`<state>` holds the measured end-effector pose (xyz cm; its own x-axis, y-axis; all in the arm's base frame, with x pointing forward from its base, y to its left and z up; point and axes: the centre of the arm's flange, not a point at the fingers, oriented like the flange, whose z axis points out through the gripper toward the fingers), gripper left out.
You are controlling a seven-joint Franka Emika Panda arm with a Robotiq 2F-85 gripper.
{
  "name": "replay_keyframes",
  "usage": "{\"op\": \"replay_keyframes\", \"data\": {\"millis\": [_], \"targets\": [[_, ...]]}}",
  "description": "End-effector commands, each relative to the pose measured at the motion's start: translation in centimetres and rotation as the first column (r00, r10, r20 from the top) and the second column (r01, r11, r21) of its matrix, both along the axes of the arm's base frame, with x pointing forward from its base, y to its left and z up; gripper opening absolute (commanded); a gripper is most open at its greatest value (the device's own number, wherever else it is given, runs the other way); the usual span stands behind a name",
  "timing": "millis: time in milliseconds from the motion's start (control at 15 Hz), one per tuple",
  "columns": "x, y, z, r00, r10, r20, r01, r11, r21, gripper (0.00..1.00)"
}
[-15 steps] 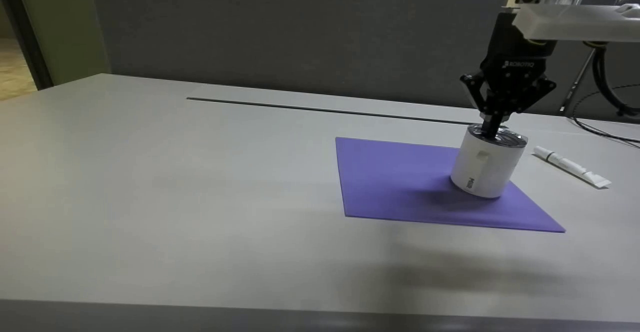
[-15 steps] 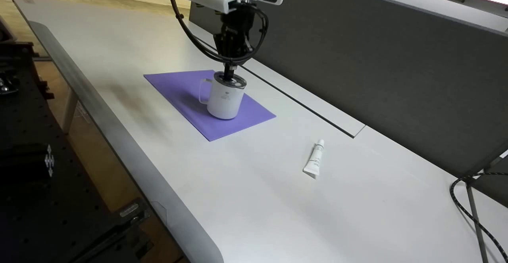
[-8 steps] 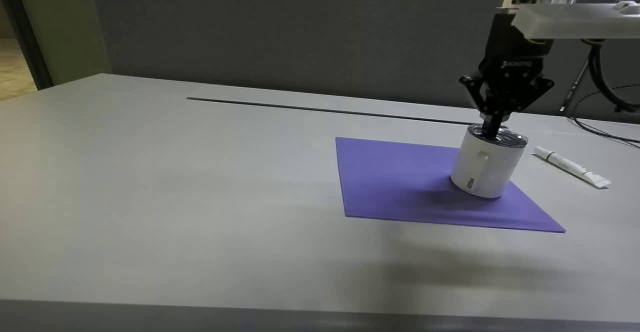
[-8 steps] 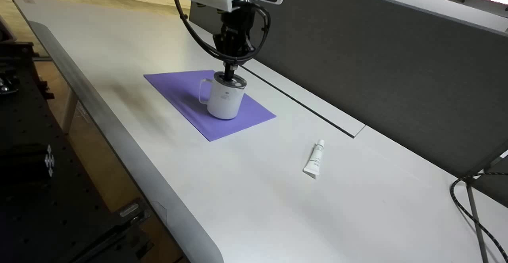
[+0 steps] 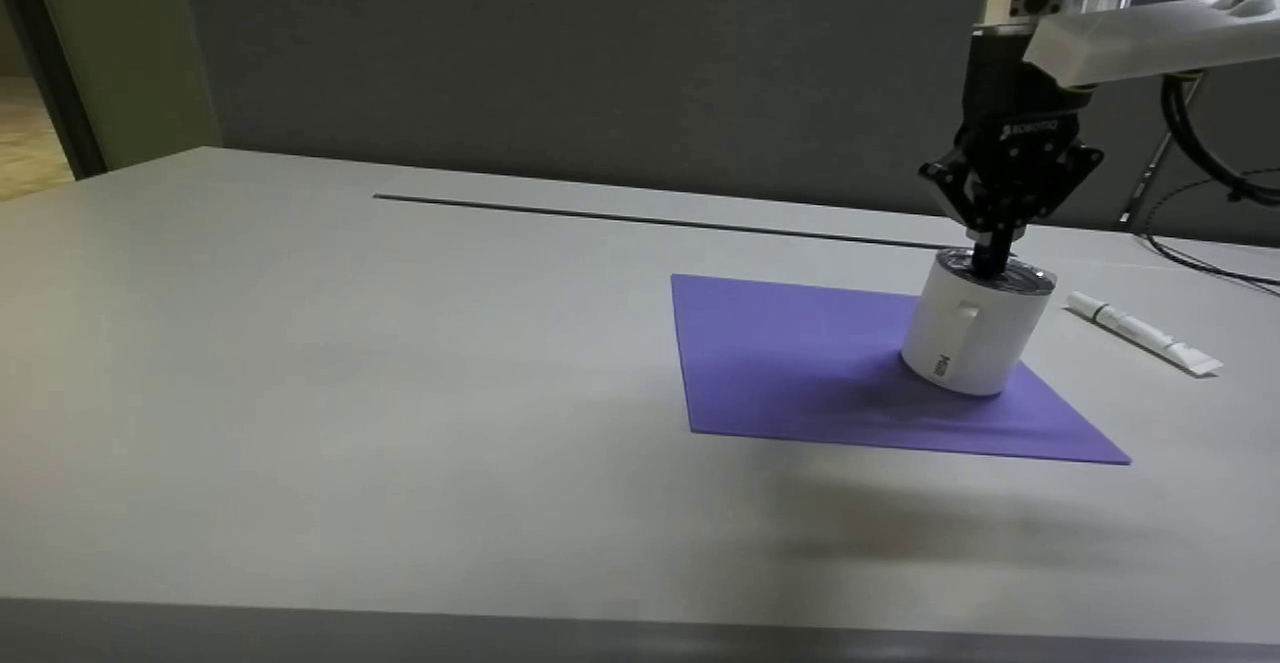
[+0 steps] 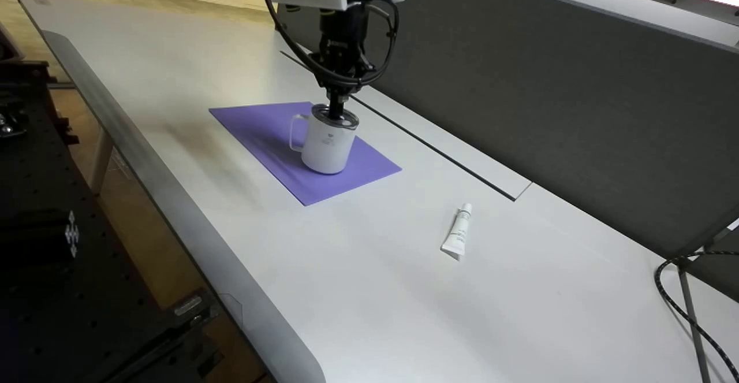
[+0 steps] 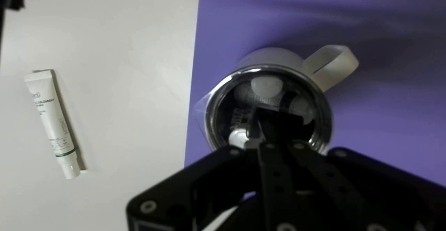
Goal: Move the object in the cup
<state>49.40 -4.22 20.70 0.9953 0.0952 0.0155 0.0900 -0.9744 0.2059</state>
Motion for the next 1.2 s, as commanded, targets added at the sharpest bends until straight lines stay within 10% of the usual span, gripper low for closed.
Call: {"op": "replay_keyframes", "data": {"millis": [0, 800, 867, 1133], "targets": [[0.1, -0.6, -2.5, 0.999, -0.015, -0.044, 0.013, 0.999, -0.046, 0.0], [4.0, -3.4, 6.7, 0.992, -0.116, -0.057, 0.123, 0.982, 0.143, 0.0], [4.1, -3.9, 7.8, 0.993, -0.1, -0.068, 0.109, 0.984, 0.143, 0.25], [3.9, -5.6, 10.9, 0.989, -0.102, -0.111, 0.117, 0.983, 0.139, 0.46]]}}
